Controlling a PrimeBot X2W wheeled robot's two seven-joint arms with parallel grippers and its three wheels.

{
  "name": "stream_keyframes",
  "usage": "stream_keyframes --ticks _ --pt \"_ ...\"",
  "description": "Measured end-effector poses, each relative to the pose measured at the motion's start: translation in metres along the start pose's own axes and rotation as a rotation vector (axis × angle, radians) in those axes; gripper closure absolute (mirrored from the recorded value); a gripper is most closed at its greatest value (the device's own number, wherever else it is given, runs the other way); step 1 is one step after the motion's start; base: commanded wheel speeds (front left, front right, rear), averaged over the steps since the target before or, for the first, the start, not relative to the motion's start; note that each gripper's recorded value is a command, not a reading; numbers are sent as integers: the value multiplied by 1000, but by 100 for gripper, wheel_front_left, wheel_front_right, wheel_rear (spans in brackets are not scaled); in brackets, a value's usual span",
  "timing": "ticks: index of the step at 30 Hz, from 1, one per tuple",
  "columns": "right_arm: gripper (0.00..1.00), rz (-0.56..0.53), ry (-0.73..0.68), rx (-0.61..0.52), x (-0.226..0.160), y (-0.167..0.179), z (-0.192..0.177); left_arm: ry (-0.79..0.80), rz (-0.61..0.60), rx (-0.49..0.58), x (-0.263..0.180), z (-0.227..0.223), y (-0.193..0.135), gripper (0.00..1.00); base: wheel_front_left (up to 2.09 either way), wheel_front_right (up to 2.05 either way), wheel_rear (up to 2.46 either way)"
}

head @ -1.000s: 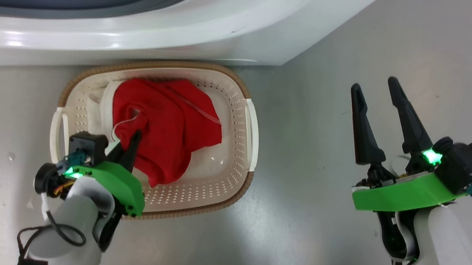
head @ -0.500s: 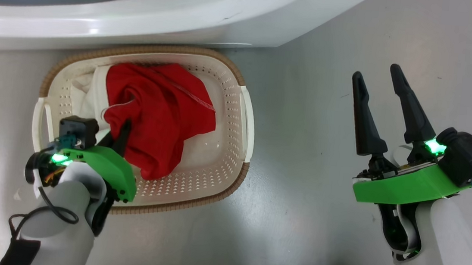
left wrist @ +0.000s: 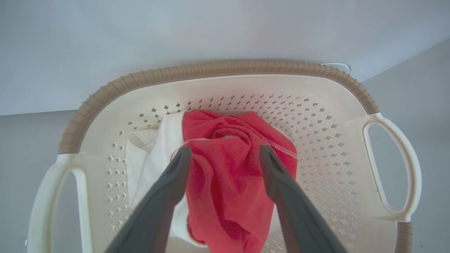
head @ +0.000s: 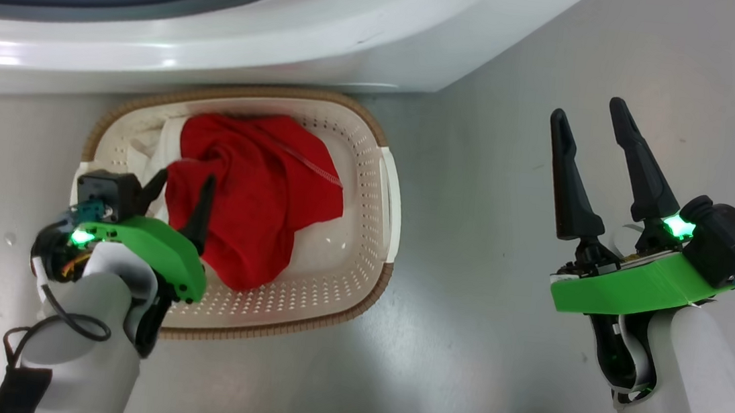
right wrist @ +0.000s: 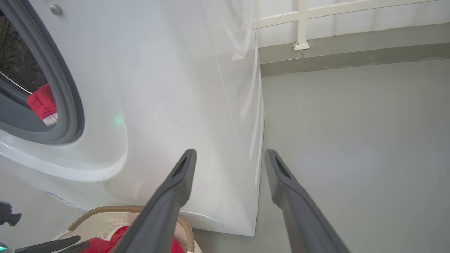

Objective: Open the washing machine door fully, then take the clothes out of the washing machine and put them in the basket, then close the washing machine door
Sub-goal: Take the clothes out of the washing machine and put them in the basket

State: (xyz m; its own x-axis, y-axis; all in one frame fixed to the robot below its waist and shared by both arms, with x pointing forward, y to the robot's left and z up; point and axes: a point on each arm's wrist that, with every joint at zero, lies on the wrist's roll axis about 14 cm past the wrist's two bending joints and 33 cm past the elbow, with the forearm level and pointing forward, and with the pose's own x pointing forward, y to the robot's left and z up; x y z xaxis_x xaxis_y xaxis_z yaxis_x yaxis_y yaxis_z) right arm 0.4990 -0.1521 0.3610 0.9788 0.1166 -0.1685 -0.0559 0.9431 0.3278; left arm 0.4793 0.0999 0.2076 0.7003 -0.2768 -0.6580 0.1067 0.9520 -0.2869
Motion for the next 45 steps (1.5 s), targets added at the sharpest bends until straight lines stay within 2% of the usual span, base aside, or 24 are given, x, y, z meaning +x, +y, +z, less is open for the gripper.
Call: stream_keyframes --ticks 15,26,45 --pt "0 6 -40 -7 -24 11 28 -216 19 -27 -43 62 0 0 0 0 0" --pt "0 16 -61 -14 -55 23 45 -402 41 25 -100 106 -1 0 0 0 0" --pt "0 9 -101 -21 -110 26 65 -653 105 61 -200 140 2 0 0 0 0"
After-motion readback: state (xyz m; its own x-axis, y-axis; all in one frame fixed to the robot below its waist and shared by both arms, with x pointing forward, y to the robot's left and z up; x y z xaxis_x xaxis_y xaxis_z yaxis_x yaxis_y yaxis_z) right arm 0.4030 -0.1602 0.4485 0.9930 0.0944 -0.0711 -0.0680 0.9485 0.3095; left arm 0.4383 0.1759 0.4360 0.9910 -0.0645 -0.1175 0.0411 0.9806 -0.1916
